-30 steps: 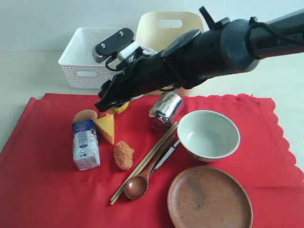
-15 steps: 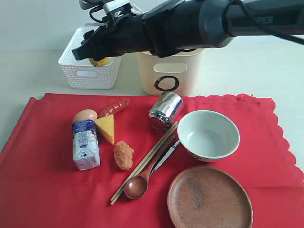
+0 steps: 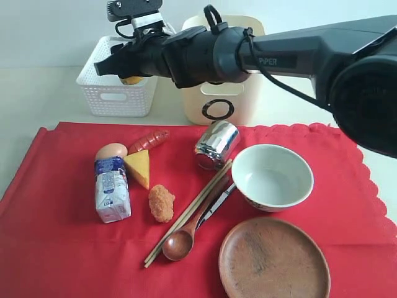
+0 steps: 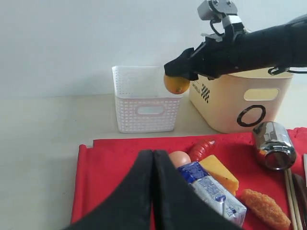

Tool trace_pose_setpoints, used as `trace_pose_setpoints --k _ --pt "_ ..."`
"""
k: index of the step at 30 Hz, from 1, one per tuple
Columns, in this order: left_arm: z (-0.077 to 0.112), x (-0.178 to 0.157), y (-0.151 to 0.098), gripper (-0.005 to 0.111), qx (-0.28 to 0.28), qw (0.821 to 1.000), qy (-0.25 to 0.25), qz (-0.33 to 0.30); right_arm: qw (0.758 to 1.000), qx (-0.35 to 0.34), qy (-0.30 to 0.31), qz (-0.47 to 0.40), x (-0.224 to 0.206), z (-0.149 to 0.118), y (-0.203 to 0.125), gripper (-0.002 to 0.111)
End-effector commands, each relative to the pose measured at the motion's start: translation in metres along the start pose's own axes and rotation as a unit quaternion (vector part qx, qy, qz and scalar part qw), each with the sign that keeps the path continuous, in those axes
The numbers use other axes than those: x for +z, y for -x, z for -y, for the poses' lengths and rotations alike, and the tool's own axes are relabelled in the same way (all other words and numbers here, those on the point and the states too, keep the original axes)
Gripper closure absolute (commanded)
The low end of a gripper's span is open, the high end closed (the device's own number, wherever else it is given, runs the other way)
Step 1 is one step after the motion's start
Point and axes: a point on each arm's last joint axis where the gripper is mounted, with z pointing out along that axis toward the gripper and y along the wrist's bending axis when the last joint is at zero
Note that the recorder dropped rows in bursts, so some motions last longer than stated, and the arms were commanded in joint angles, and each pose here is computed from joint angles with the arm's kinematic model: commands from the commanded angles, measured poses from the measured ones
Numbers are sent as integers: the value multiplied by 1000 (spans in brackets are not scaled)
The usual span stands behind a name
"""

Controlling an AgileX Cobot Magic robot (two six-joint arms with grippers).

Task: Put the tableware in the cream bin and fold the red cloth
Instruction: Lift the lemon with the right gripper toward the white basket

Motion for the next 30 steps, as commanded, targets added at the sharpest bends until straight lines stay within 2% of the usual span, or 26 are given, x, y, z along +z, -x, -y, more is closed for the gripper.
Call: trace_pose_setpoints --k 1,4,9,11,20,24,30 --pt "0 0 -1 106 -4 1000 -1 2 1000 6 -5 6 1 1 3 107" --pt "0 0 -1 106 -4 1000 -1 2 1000 5 -7 5 2 -2 1 99" --pt "0 0 -1 106 -4 1000 -1 2 1000 -18 -5 8 1 -10 1 72" --pt "0 0 -1 106 -4 1000 -1 2 1000 -18 -1 7 1 -12 0 66" --pt "0 0 -1 106 -4 1000 -1 2 1000 -23 -2 7 1 -14 0 64" --pt "0 0 -1 106 -4 1000 -1 2 1000 -24 0 7 1 -16 0 59" --pt "0 0 -1 106 -4 1000 -1 2 1000 26 4 6 1 -17 -1 55"
